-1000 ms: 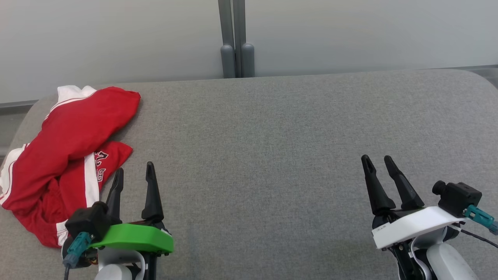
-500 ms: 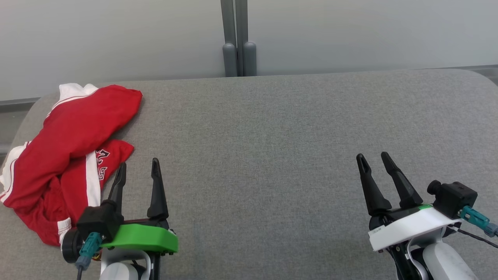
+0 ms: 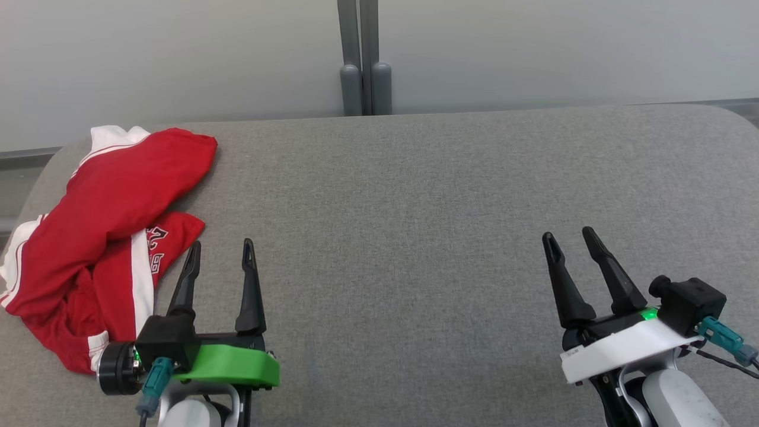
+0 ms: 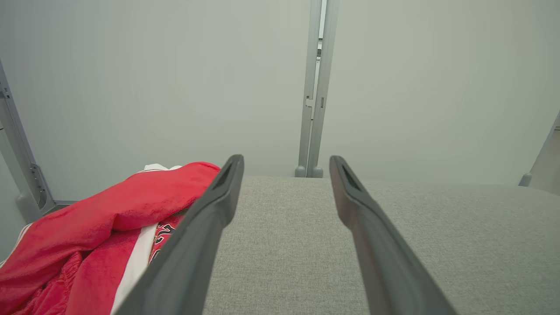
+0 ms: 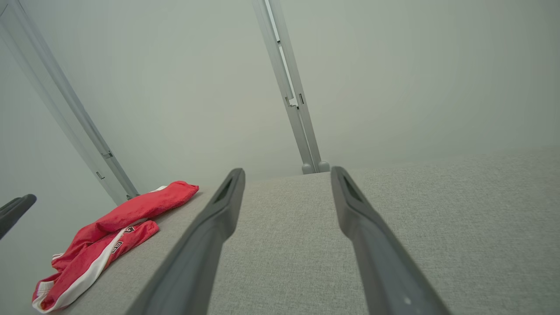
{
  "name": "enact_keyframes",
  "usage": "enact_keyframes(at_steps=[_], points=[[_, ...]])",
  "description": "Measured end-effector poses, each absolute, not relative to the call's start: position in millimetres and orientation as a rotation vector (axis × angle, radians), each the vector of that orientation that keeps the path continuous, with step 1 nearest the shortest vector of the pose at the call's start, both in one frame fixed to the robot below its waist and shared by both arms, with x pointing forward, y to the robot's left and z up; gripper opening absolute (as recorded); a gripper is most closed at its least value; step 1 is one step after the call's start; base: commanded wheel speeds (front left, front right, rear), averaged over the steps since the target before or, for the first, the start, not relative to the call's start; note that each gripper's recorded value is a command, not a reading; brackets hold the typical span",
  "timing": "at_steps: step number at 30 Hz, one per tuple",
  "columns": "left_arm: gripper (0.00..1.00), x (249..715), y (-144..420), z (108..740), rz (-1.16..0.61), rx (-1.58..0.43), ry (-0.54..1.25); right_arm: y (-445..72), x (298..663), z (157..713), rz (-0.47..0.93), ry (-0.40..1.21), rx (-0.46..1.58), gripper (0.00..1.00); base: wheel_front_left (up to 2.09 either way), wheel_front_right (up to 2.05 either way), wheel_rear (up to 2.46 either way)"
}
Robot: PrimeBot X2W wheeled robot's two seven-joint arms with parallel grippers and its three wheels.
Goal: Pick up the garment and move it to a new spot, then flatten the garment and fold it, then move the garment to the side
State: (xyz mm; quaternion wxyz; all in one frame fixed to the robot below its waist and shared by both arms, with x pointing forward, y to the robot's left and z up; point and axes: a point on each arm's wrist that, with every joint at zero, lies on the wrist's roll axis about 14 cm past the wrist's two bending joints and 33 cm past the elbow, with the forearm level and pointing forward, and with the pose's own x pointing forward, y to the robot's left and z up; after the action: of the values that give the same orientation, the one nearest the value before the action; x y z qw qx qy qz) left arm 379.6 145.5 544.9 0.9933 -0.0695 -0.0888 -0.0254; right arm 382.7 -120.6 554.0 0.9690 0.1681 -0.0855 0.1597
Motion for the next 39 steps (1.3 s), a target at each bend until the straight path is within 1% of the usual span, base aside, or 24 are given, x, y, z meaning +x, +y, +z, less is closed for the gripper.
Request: enact_keyframes(at_steps=[10,39], points=[[1.00,378.9,142.5,548.3,-0.058,-0.088,-0.201,-119.8,382.9,553.9,0.326,-0.188,0.297,1.00,0.00,0.00,0.00],[1.00,379.0,145.8,543.9,-0.044,-0.110,-0.186,-121.5,386.7,553.6,0.315,-0.188,0.302,1.00,0.00,0.00,0.00]])
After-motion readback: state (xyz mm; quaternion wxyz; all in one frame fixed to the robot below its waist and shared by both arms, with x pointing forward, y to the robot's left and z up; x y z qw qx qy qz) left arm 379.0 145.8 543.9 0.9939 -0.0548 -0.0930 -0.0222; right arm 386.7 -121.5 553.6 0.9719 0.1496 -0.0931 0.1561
